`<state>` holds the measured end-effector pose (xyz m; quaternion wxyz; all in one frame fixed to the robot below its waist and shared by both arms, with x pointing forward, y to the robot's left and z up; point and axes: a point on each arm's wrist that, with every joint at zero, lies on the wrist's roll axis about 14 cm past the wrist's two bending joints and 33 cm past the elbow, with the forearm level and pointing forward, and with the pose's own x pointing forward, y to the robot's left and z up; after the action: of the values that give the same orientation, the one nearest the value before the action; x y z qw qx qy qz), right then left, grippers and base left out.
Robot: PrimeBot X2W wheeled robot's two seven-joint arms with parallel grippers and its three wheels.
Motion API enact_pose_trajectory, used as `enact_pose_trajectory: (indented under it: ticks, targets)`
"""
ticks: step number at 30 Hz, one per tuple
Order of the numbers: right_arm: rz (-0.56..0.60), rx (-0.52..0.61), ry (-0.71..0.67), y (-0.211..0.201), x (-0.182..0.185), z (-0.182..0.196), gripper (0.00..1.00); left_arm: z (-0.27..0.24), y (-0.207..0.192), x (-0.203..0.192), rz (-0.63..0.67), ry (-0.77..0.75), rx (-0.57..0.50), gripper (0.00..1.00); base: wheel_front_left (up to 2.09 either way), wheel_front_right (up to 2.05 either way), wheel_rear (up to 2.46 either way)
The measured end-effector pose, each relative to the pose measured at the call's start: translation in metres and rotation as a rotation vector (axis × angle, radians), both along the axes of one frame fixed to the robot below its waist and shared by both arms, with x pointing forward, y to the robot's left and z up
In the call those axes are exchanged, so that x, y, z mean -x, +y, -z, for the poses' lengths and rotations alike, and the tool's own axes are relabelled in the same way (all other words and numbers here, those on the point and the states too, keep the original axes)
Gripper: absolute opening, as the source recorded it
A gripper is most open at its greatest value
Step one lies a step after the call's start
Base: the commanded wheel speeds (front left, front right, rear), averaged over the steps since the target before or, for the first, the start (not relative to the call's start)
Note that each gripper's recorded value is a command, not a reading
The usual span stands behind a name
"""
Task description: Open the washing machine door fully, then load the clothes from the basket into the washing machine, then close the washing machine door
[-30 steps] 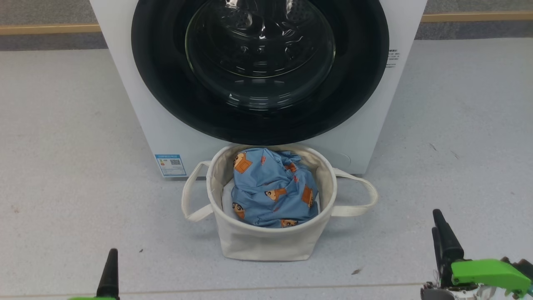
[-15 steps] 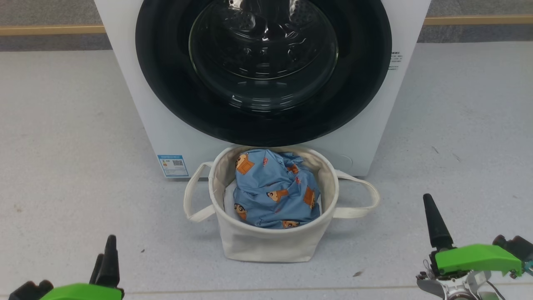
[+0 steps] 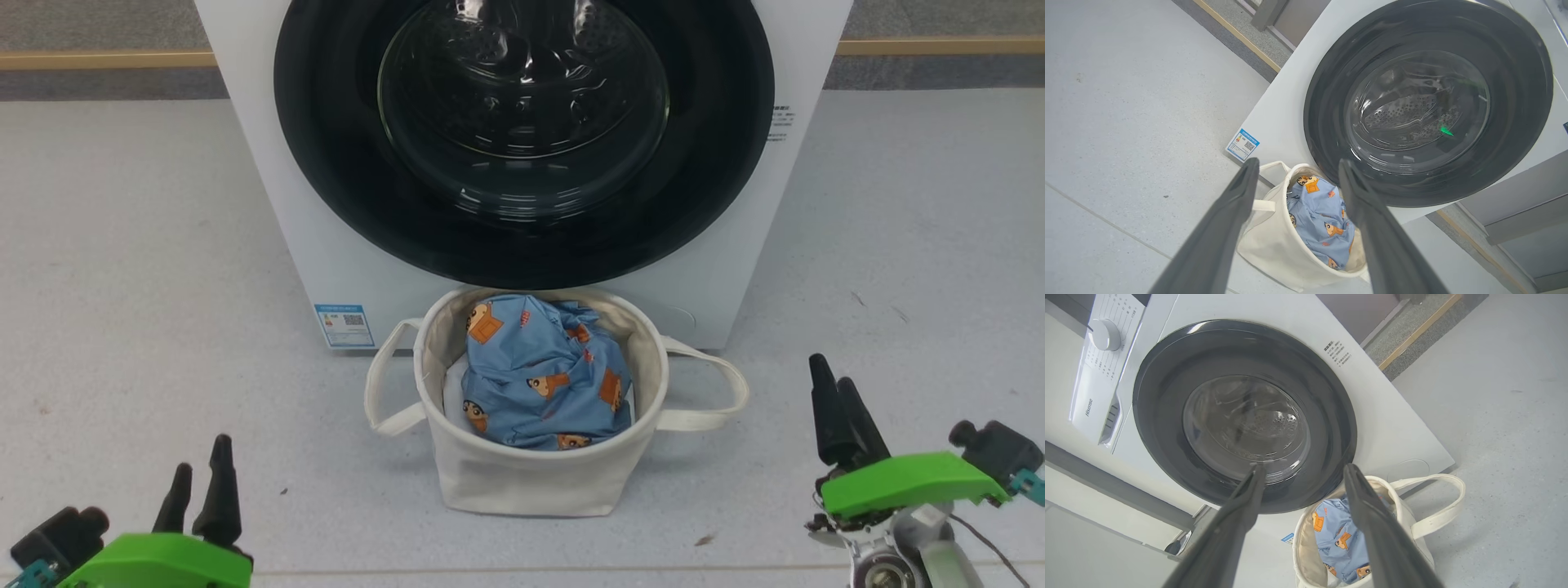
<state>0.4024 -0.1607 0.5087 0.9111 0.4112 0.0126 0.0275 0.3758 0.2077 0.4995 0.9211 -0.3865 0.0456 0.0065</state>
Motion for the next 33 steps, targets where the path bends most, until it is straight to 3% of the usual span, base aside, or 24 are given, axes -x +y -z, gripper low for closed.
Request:
enact_pose_trajectory:
  ticks: [8, 33]
  targets:
    - [-0.028, 0.114, -0.035, 0.010, -0.003, -0.007, 1.00, -0.016, 0.001, -0.004, 0.018, -0.051, -0.159, 1.00, 0.00, 0.00, 0.00]
    - [-0.080, 0.426, -0.172, 0.034, -0.015, -0.035, 1.00, -0.042, 0.017, -0.005, -0.009, -0.128, -0.395, 1.00, 0.00, 0.00, 0.00]
